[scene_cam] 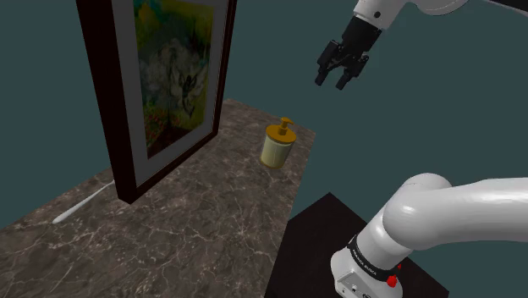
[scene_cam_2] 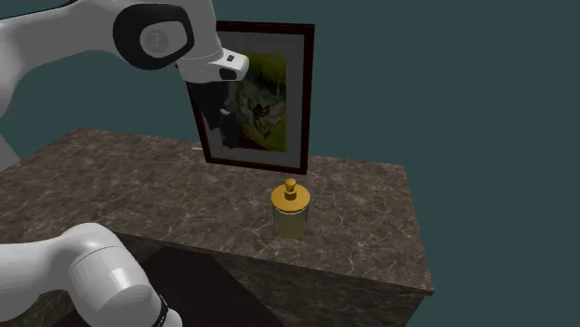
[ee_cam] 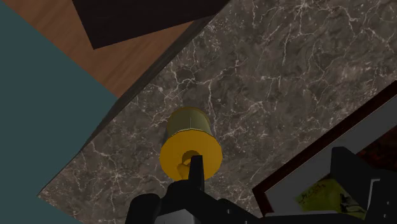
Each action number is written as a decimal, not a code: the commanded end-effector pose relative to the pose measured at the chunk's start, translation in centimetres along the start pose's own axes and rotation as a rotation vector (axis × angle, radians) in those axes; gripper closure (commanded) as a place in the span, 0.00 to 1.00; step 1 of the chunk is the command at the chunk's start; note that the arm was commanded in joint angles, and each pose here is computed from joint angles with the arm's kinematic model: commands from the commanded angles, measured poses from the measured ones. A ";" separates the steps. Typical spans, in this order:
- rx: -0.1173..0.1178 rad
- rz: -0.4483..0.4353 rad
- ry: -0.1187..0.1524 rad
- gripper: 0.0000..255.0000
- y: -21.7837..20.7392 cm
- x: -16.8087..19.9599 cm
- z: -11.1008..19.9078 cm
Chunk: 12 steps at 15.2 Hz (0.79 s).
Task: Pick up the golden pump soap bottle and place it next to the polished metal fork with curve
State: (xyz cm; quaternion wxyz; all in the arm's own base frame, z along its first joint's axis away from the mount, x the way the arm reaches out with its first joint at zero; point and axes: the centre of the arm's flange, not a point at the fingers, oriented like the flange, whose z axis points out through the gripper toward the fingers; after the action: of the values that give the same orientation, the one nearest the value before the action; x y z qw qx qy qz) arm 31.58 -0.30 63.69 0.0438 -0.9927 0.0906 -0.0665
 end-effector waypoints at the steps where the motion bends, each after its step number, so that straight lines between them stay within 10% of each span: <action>1: 0.000 0.000 0.000 0.00 0.0 0.0 0.0; 12: -0.048 -0.004 0.001 0.00 3.3 7.8 11.5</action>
State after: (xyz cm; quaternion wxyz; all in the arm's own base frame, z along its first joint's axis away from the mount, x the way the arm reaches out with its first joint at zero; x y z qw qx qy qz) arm 39.66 -3.91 53.97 0.0220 -0.9936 0.0905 -0.0640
